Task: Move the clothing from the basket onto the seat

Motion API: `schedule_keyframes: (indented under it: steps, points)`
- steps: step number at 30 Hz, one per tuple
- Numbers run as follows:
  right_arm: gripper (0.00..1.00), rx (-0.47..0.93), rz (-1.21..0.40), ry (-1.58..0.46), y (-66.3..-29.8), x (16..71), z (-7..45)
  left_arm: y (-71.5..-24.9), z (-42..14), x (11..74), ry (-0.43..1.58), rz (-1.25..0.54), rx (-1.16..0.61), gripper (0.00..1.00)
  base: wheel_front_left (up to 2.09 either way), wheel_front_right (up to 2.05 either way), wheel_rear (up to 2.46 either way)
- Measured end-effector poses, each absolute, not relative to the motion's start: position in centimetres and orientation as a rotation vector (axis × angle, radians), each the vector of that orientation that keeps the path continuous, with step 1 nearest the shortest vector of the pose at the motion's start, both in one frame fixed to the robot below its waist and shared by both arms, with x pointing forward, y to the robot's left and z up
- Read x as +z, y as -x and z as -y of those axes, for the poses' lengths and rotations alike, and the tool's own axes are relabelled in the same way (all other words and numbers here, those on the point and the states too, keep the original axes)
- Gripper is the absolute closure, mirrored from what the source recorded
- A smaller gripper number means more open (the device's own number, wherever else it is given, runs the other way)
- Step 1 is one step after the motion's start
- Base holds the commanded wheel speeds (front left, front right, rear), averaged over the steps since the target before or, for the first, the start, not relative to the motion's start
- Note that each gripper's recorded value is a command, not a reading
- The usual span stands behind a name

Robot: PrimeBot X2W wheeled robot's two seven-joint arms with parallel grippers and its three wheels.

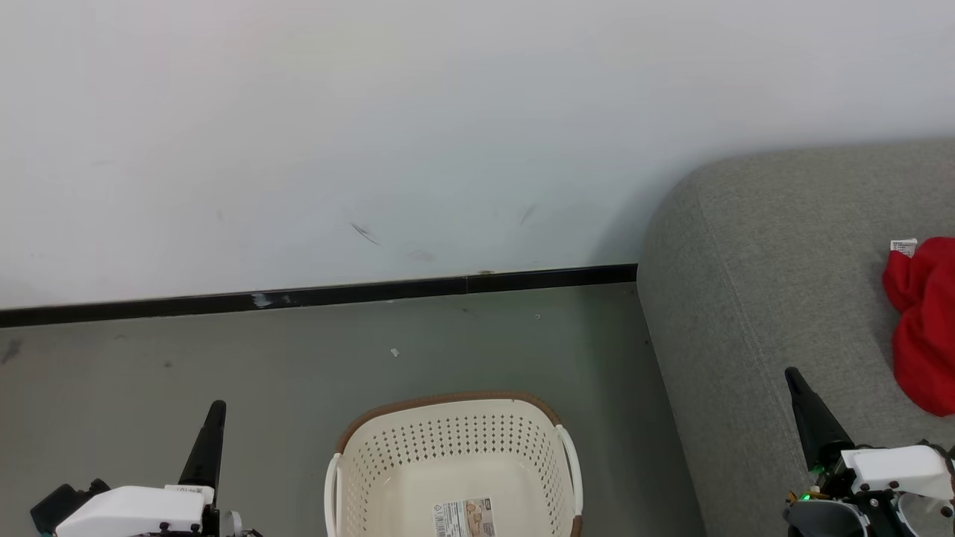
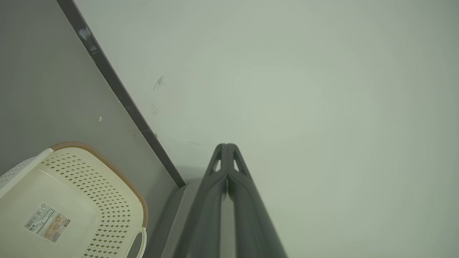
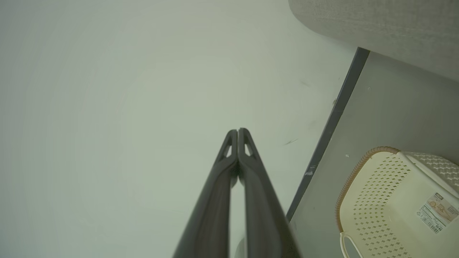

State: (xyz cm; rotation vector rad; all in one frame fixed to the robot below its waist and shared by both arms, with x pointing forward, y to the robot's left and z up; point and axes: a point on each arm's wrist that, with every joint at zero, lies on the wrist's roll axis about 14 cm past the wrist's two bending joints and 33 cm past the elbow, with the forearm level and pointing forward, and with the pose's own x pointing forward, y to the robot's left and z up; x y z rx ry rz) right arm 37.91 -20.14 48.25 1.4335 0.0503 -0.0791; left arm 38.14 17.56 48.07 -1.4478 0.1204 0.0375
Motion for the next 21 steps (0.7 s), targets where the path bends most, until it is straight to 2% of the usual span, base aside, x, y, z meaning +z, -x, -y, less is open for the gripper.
schedule_keyframes:
  steps: [9,21]
  points:
    - [1.00,-0.079,-0.032,-1.569,-37.74,48.50,20.58,-38.18,-18.42,48.72,1.578,-0.075,0.031,1.00,0.00,0.00,0.00]
    - [1.00,-0.081,-0.031,-1.572,-37.73,48.48,20.62,-38.15,-18.46,48.62,1.581,-0.074,0.034,1.00,0.00,0.00,0.00]
